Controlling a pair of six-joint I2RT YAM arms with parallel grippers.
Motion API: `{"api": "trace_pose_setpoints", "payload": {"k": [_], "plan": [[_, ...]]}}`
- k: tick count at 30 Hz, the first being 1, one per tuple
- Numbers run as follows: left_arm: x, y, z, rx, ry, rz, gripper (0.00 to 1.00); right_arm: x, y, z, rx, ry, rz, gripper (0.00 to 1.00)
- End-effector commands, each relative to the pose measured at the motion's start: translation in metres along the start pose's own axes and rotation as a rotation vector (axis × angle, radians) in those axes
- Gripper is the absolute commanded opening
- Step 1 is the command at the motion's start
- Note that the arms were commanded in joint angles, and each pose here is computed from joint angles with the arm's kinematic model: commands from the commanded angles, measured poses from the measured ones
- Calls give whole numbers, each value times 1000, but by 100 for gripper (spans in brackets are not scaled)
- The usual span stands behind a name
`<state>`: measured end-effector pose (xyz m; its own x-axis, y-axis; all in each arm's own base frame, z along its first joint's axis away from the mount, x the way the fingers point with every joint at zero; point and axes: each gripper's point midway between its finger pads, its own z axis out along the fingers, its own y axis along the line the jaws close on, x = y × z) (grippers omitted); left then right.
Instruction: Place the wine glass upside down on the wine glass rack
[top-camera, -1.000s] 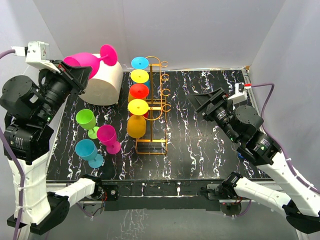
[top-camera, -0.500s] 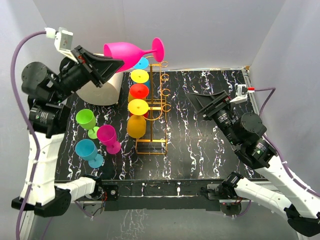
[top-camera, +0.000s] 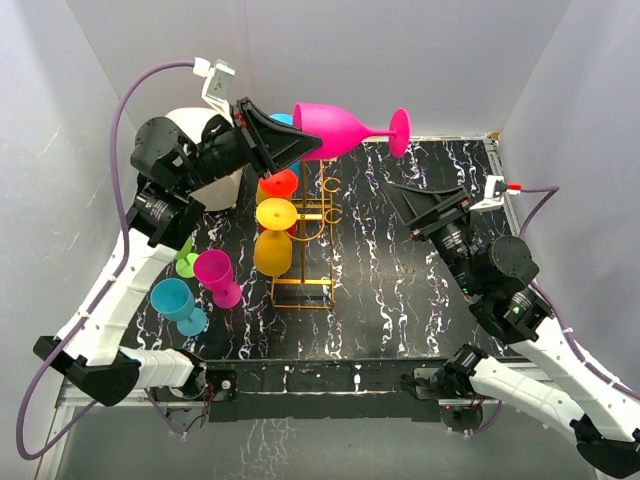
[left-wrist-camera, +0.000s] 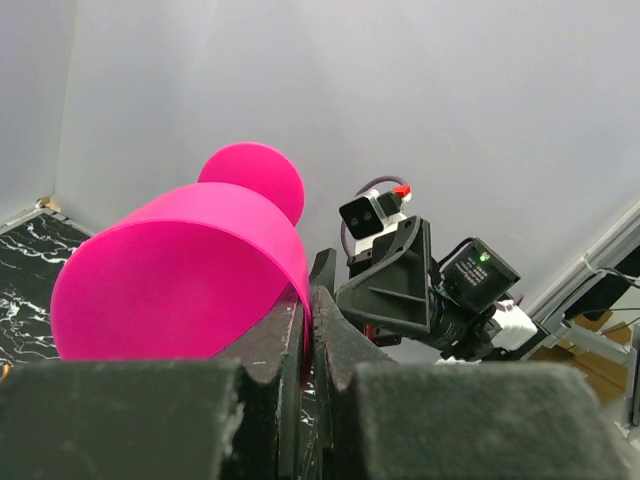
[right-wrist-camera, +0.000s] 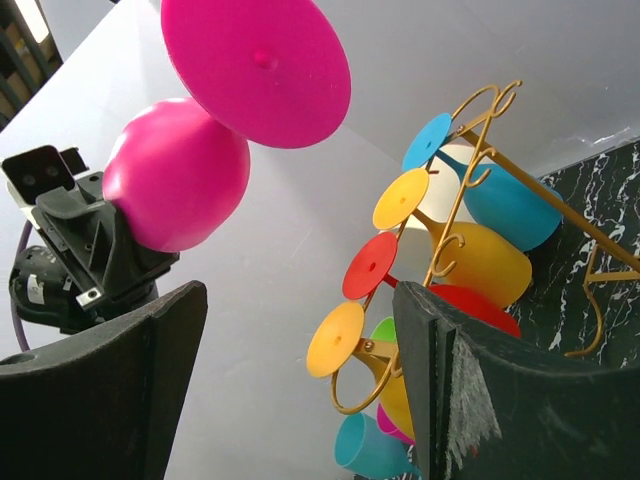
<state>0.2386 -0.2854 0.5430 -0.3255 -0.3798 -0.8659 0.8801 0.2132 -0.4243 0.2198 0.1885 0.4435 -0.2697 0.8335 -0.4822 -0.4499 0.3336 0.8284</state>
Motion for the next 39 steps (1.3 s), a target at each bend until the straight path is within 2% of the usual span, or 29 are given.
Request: {"api": "trace_pose_setpoints", "payload": {"k": [1,5,12,15,17,21,25,29,39], "plan": [[-23,-25,0,60,-124,87,0,-21,19,-6,-57,-78,49,72],[-4,-50,11,170,-111,84,0,-34,23,-8,-57,-130,87,68],[13,-52,20,167,-134,101,0,-49,49,-4,-134,-172,156,66],[18,-51,22,165,-164,100,0,-57,51,1,-135,-215,236,55],[19,-49,24,157,-187,118,0,-62,48,7,-115,-248,271,50],[15,-42,24,119,-231,150,0,-76,53,10,-129,-319,325,50],[20,-44,27,144,-232,148,0,-83,37,13,-56,-373,417,51],[31,-43,33,175,-193,135,0,-79,22,21,41,-379,479,50],[46,-46,38,233,-144,100,0,-79,33,31,9,-367,525,48]]}}
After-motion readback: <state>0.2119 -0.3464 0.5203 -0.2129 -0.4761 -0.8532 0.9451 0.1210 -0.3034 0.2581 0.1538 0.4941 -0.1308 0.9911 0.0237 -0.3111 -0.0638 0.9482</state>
